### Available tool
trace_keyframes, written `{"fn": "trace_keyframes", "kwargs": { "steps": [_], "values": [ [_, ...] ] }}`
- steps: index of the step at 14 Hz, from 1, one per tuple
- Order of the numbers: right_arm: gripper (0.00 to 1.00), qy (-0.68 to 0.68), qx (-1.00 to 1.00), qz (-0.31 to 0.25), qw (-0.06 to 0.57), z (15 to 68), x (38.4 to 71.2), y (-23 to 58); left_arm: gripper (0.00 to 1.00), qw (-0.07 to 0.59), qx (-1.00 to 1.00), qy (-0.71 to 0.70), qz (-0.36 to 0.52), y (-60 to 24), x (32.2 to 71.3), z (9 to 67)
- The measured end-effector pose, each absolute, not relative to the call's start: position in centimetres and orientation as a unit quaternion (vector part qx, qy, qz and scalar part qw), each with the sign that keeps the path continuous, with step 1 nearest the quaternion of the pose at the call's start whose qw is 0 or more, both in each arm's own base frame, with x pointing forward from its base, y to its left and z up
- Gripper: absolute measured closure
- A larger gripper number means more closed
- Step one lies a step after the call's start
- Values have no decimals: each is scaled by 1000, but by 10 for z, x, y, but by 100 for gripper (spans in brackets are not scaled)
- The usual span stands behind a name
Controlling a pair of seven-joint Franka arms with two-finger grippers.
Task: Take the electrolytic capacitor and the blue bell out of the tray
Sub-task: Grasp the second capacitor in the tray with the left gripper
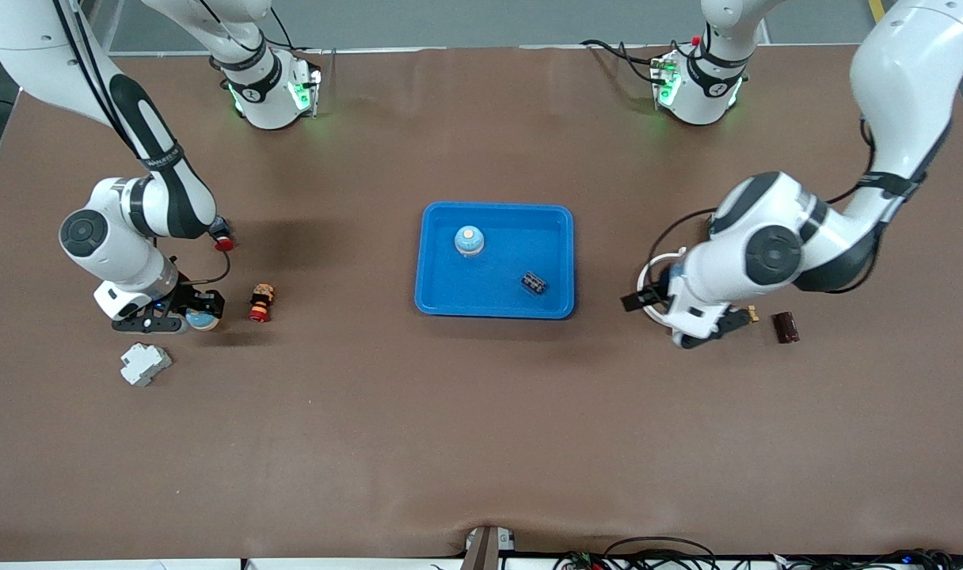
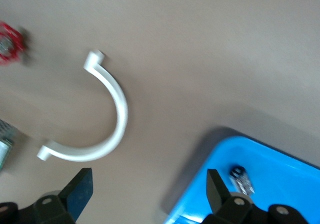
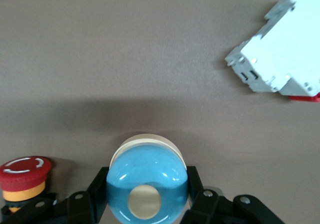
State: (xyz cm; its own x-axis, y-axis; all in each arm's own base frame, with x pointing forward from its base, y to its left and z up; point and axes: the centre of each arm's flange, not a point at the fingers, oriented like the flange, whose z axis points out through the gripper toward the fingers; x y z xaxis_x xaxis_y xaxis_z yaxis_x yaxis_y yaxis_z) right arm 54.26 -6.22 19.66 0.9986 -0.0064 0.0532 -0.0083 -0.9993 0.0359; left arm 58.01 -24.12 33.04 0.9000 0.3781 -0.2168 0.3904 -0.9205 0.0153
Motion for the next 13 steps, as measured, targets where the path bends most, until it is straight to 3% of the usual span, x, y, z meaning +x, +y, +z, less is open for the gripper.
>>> {"fn": "trace_keyframes", "kwargs": {
  "steps": [7,10,12,13],
  "values": [
    [34,-6,999,31,15,182,541,-63,0,39,957,281,-61,-366,542,299],
    [34,-12,999,31,10,176,540,-63,4,11,954,296,-45,-398,521,257],
    [34,-14,999,31,9,176,540,-62,14,1,952,305,-37,-417,507,236],
    [34,-14,999,31,9,176,540,-62,14,-2,951,308,-36,-423,501,228]
  ]
}}
